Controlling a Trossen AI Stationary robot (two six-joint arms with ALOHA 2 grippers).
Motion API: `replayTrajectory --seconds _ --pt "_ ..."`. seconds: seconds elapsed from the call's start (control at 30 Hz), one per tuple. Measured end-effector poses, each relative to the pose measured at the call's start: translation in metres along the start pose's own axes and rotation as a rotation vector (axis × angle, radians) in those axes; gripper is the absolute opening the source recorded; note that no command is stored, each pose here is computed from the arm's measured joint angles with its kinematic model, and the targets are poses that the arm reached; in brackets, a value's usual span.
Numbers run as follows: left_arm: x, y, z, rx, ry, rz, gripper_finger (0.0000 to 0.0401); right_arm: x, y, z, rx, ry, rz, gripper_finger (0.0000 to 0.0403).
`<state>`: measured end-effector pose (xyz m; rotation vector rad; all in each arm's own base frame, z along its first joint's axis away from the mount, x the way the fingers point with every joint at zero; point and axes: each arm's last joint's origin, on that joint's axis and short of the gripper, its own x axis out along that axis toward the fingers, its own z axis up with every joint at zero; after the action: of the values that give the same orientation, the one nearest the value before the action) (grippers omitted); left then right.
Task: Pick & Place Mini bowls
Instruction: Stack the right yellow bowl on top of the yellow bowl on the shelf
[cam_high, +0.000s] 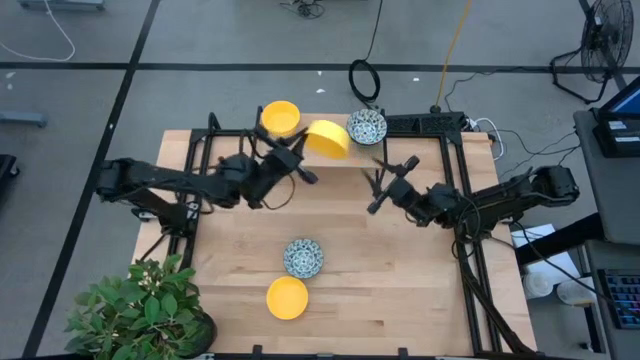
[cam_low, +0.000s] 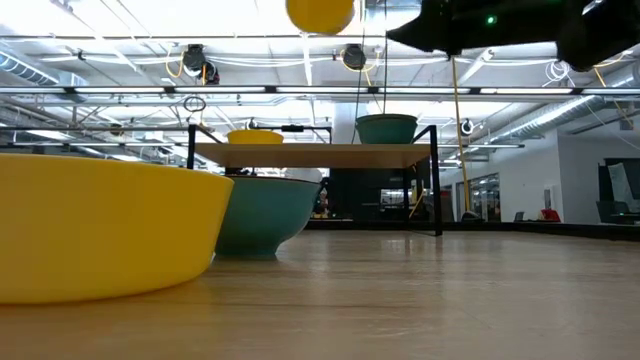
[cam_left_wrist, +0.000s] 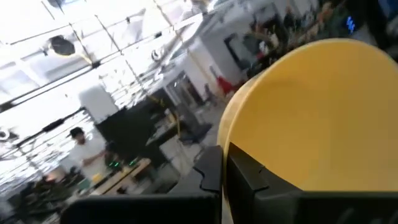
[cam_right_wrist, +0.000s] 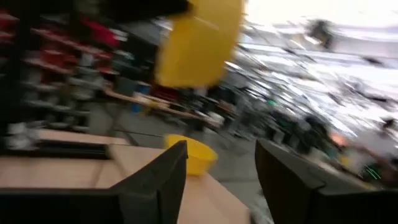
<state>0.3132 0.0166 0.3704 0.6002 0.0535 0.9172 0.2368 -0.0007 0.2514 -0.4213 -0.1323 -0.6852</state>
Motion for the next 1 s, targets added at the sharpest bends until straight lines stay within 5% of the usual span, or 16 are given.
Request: replayTrajectory --seconds 0.3,0.7,1.0 --pt "-0.006 0.08 -0.01 -0.146 0.21 0.027 0.0003 -0.01 -0.013 0.008 -0.002 0.022 0.194 0.0168" --pt "0.055 0.183 -0.01 -0.495 0.581 -0.179 0.0003 -0.029 -0.057 0.015 0.026 0.08 0.293 0.0138" --pt "0.105 0.207 -0.084 -0.752 0.937 -0.256 0.0003 -0.039 -0.063 0.013 0.035 0.14 0.319 0.0134"
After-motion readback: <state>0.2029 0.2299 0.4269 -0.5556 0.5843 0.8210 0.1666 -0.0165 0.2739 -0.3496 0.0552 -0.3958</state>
